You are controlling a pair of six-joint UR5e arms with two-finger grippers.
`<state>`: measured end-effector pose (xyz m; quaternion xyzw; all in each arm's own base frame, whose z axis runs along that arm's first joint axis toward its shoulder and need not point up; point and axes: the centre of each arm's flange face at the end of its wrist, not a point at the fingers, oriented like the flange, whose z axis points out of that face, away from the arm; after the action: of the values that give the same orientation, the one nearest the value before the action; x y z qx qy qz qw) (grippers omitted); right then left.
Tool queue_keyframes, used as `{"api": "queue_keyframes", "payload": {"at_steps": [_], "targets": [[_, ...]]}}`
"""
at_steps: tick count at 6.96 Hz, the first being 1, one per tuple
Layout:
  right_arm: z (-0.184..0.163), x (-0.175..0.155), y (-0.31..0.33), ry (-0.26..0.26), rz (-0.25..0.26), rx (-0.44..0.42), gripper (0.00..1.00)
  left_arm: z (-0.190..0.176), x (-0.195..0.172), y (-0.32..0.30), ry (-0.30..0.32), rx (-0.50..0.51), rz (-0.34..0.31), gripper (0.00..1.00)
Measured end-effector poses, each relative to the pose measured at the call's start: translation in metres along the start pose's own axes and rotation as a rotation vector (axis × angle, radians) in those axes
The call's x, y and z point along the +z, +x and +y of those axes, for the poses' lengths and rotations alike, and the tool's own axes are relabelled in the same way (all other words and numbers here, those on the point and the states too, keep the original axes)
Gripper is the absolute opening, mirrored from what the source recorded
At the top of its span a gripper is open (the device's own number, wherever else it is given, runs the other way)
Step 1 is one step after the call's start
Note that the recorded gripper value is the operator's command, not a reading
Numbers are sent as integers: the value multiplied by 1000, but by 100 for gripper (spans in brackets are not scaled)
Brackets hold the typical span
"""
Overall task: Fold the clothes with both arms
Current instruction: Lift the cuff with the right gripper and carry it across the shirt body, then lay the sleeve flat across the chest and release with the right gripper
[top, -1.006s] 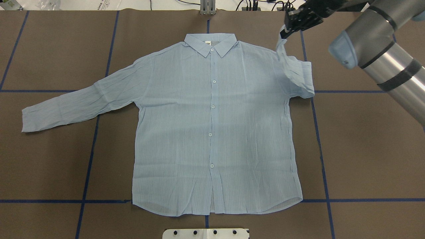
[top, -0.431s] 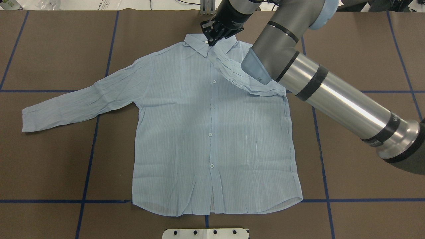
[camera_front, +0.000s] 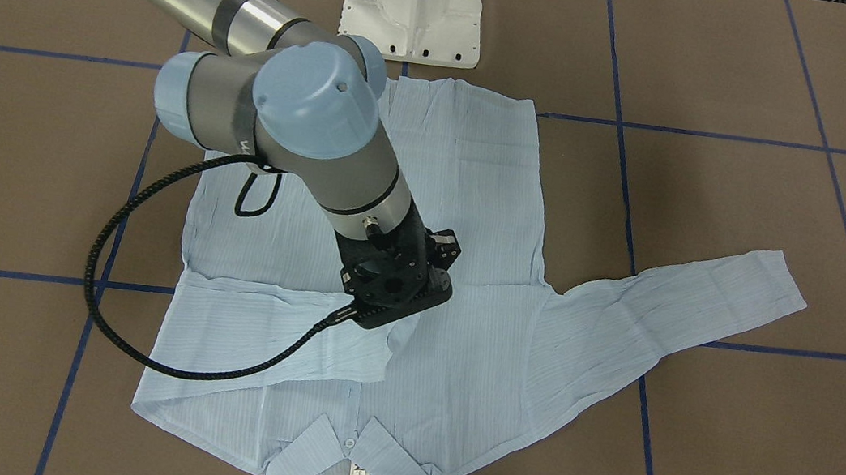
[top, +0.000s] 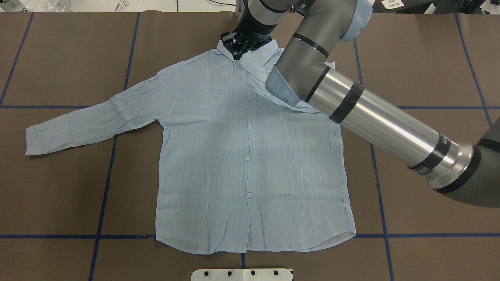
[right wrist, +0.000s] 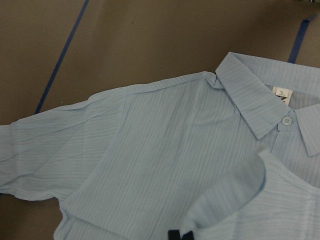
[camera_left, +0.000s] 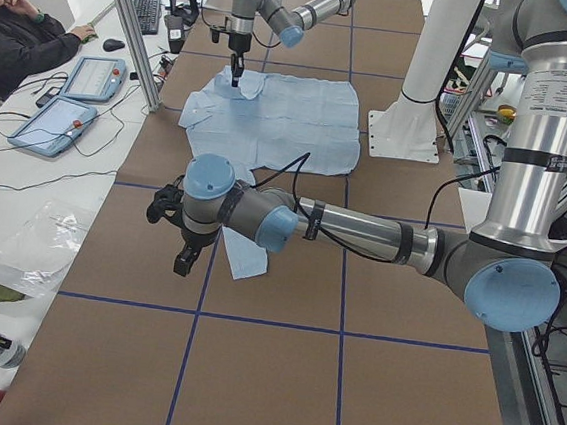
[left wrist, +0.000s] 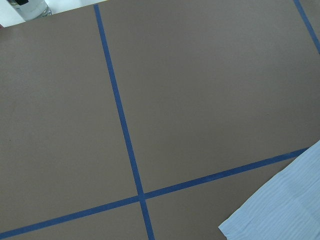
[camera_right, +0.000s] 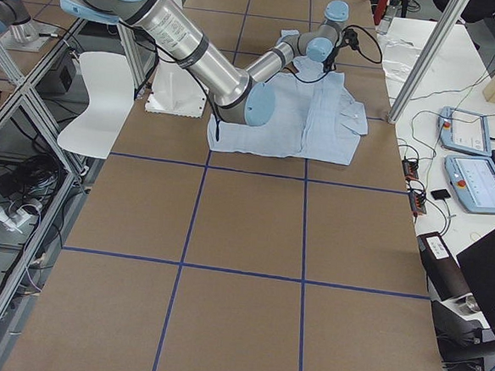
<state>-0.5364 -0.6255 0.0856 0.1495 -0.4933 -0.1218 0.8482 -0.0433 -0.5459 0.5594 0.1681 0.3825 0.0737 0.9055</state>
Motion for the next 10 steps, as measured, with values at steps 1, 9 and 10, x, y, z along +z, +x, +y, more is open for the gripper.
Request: {"api": "queue_keyframes", "payload": {"at_steps": [1, 9, 10], "targets": [[4, 24, -10, 3, 22, -11, 27, -1, 0, 0, 1, 0, 0, 100], [46, 78, -67, 94, 89, 35, 99, -6, 53, 35, 3, -144, 40, 99], [46, 58, -59, 63, 127, 79, 99, 1, 80, 55, 17, -219, 51, 99]]}}
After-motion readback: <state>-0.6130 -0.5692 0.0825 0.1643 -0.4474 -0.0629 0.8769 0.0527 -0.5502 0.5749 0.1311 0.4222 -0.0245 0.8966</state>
